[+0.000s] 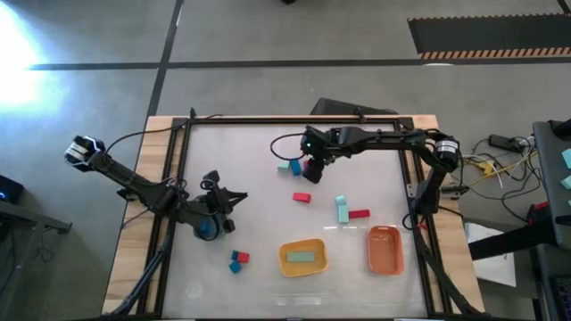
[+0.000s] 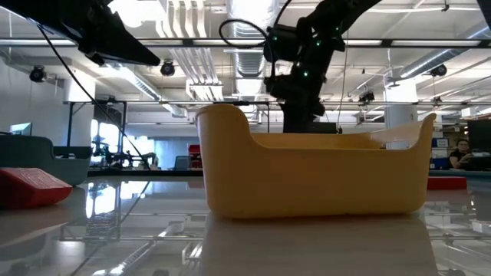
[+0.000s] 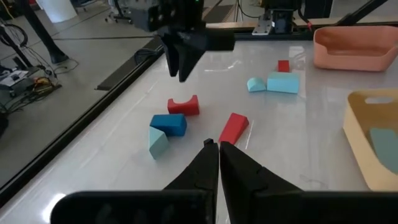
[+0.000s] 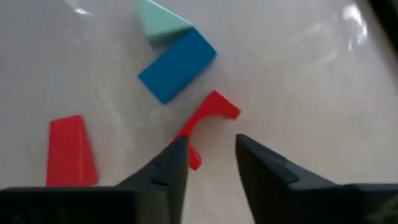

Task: Sort & place blocks by color
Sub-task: Put the red block into the orange bin

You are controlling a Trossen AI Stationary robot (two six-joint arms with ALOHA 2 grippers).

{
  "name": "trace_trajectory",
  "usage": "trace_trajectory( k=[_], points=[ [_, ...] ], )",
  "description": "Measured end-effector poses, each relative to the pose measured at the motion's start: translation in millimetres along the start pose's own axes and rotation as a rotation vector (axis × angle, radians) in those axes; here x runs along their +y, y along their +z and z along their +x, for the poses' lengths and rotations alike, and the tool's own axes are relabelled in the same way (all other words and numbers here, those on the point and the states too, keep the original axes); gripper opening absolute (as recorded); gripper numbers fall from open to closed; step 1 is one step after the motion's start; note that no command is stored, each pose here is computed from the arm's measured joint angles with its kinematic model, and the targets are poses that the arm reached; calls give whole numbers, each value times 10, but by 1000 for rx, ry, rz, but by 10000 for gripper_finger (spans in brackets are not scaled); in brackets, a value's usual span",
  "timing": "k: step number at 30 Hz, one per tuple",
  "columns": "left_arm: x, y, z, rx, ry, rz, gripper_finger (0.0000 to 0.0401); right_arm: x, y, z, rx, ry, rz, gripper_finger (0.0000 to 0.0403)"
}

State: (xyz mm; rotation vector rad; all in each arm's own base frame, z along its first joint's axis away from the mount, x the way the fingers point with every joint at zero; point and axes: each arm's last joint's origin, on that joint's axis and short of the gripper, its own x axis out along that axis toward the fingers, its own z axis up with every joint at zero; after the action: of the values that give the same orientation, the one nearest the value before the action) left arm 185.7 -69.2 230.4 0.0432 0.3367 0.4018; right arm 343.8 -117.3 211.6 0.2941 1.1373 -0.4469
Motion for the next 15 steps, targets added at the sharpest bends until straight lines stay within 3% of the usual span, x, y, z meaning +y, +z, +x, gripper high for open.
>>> trace_trajectory(
  k=[3,8,15],
  points=[
    [0,-1,0,0,0,0,0,2,-7,96,19,-10,109,179],
    [0,0,0,0,0,0,0,37,-15,330,48,-16,129,230],
    [0,-2,1,1,0,1,0,43,-49,547,88,-29,167,257]
  ],
)
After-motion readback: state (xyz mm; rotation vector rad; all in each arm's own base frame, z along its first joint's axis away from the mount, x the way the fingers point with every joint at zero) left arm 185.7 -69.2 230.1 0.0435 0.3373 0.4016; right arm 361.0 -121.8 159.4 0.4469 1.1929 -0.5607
